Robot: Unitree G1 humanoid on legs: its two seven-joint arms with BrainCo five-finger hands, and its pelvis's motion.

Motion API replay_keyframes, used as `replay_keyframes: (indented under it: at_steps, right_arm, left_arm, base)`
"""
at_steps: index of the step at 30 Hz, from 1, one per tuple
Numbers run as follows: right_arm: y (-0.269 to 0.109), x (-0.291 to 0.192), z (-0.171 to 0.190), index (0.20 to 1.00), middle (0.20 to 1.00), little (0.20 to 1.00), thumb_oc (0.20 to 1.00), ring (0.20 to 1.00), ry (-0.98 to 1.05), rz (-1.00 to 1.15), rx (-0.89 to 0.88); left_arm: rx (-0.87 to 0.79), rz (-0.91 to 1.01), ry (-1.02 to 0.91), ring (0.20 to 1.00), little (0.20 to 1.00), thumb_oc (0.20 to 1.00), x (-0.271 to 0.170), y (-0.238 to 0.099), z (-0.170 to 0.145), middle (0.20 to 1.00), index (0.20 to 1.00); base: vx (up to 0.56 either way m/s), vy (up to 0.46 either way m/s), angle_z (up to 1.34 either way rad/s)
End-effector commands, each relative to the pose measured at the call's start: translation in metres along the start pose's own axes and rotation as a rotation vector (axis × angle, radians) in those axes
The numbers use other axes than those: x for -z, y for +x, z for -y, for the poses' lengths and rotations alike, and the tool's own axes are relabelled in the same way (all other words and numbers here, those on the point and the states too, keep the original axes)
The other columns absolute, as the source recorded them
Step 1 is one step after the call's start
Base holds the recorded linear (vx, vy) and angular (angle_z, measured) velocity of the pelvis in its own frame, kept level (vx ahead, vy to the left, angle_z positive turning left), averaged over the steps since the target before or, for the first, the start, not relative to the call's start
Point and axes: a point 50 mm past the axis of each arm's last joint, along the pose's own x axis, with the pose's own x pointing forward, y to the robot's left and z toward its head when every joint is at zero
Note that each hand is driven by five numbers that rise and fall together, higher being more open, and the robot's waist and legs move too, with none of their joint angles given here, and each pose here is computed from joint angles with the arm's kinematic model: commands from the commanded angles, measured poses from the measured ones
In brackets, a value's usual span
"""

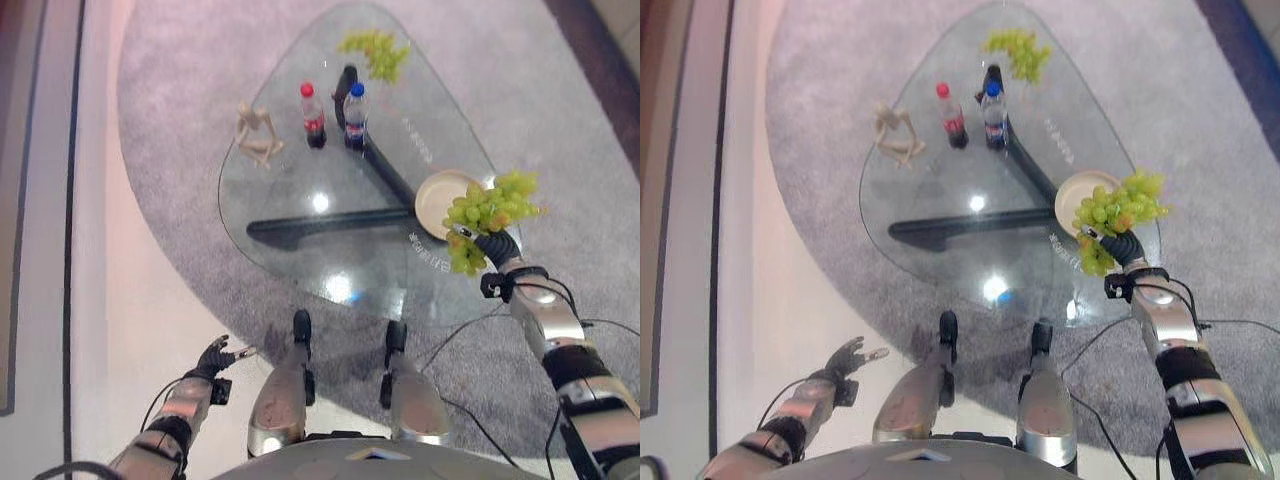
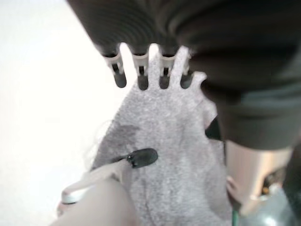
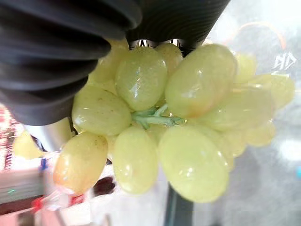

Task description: Pick up fruits into the plate

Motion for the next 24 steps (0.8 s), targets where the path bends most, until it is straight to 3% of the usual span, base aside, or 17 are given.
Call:
replay_keyframes:
  at_steps: [1,10,24]
  right_arm:
    - [0.015,-0.061,0.021,0.2,0.2,0.2,0.2,0.2,-0.126,0.198,0.086]
    - [0.033,-0.09,0.05,0.2,0.2,0.2,0.2,0.2,-0.235,0.099,0.197]
    - [0.042,-0.103,0.071,0.2,0.2,0.2,0.2,0.2,-0.237,0.008,0.349]
  left_arm:
    - [-0.067,0.059,0.056,1.0,1.0,1.0,-0.024,0.006,-0.016,1.0,1.0]
    - [0.016,0.217,0.105,1.0,1.0,1.0,-0.074,0.007,0.002,1.0,1.0]
    - [0.027,0.272,0.017,1.0,1.0,1.0,-0.078,0.004,0.008,1.0,1.0]
  base:
    - [-0.11,-0.028,-0.07]
    - [-0.07,-0.024,-0.03]
    - [-0.02,0.036,-0.03]
